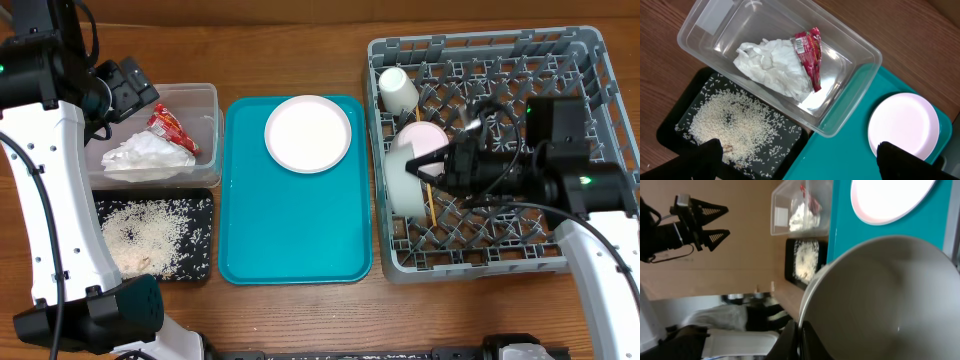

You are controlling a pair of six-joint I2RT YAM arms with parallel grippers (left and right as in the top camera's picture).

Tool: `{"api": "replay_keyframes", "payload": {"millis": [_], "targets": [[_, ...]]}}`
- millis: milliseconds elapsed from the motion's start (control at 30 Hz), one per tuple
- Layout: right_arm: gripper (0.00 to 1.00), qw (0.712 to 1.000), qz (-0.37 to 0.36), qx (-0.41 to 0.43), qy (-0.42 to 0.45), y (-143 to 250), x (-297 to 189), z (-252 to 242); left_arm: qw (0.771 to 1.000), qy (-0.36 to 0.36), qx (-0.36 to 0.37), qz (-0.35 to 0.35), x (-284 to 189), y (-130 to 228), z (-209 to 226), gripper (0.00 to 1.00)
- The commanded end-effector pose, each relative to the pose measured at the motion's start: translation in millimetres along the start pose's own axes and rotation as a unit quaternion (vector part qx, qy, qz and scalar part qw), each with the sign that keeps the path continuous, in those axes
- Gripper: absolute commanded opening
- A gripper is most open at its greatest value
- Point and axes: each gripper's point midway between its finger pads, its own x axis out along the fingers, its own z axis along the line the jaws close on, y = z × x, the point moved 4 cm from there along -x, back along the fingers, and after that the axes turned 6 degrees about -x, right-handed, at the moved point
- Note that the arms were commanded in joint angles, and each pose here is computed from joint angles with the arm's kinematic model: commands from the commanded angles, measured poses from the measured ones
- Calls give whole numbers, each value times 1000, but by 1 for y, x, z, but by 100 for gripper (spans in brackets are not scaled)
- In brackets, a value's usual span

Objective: Sort waste into correct bins and load items into the dishwasher
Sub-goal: 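Carry the white bowl into the rack's front section and lower it, then open the right gripper and release the white bowl in the rack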

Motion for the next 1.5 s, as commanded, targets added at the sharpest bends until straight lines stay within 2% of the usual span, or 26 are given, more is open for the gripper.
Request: {"api": "replay_keyframes", "payload": {"millis": [0,300,500,733,967,1000,1200,1367,1467], "targets": [[4,997,18,34,-71,14,2,-13,1000,6,4,-6,-6,0,0,100],[4,995,-6,65,-77,32,7,-74,1000,6,4,-6,-6,0,-1,100],[4,995,-32,65,-66,34,0,-94,1000,6,4,-6,-6,0,0,100],[5,994,-64,81,20,28,-9,-122,1000,6,4,-6,-6,0,0,100],[27,978,-78,97,168,30,-17,-160,1000,6,4,-6,-6,0,-1,100],[28,976,-80,97,178,30,-18,-163,1000,6,4,-6,-6,0,0,100],[36,974,-92,83,189,21,-22,-161,1000,6,4,-6,-6,0,0,100],[36,974,-95,75,191,7,-33,-139,1000,6,4,-6,-6,0,0,100],[34,979,-69,42,189,5,-33,-115,1000,6,4,-6,-6,0,0,100]]}}
